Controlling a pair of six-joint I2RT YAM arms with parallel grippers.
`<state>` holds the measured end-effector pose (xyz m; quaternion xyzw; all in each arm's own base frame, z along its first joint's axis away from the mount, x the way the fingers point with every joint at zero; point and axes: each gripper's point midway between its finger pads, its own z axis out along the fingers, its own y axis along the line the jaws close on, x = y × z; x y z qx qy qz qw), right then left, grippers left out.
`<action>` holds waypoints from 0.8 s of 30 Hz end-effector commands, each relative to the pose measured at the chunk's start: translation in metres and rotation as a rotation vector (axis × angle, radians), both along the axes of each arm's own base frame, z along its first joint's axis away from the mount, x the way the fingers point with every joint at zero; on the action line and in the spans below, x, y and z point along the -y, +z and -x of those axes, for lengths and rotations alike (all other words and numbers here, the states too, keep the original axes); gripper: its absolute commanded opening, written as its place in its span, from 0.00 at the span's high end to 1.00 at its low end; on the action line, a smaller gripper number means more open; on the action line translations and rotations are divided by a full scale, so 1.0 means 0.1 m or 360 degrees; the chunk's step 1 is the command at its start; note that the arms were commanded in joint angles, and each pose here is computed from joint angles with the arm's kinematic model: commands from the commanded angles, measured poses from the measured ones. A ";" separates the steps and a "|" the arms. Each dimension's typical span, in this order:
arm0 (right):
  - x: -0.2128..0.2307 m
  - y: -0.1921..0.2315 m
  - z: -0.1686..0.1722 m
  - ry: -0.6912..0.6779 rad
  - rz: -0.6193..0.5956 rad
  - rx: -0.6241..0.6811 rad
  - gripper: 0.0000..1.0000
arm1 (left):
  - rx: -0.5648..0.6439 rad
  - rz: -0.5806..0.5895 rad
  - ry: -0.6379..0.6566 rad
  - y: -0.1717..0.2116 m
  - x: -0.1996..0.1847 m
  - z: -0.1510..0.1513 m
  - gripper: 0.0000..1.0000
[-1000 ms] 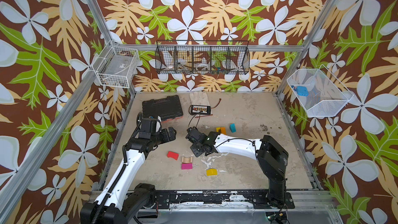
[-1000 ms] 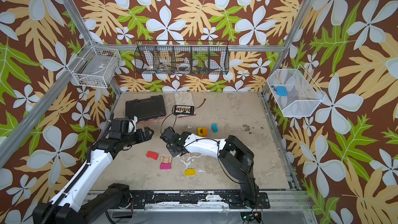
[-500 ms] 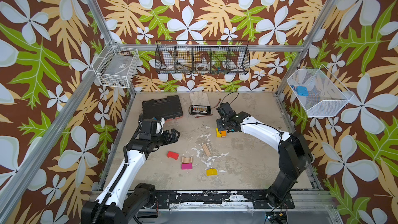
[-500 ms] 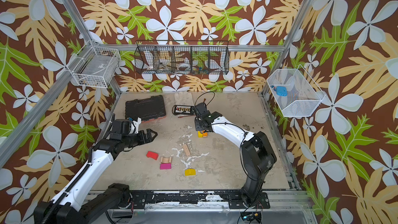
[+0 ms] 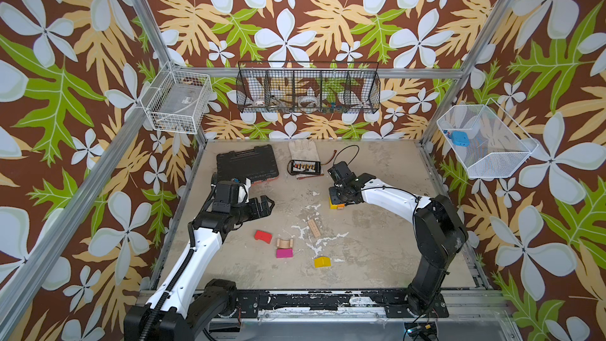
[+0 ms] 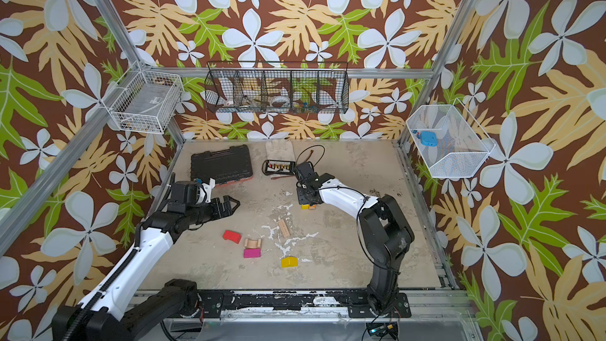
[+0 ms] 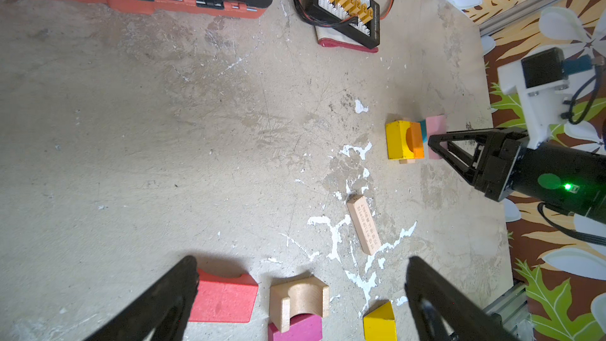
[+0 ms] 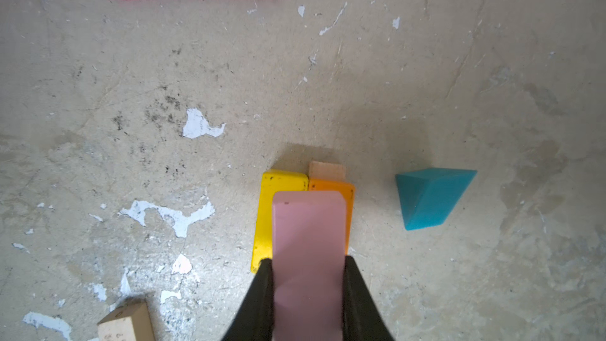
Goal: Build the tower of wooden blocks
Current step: 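Place the pink bar against the yellow arch and orange bar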
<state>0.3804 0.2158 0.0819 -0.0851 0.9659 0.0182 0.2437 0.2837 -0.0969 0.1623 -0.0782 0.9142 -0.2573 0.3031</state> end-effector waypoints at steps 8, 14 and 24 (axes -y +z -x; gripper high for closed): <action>0.07 -0.11 -0.01 -0.0018 -0.0039 -0.0050 0.83 | 0.0007 -0.0002 -0.0002 0.00 0.00 -0.01 0.00; 0.06 -0.19 0.00 -0.0025 -0.0042 -0.0072 0.83 | 0.0005 -0.0002 -0.0001 0.00 0.00 -0.01 0.00; 0.07 -0.28 0.00 -0.0035 -0.0023 -0.0098 0.81 | 0.0004 0.0000 -0.0003 0.00 0.00 -0.01 0.00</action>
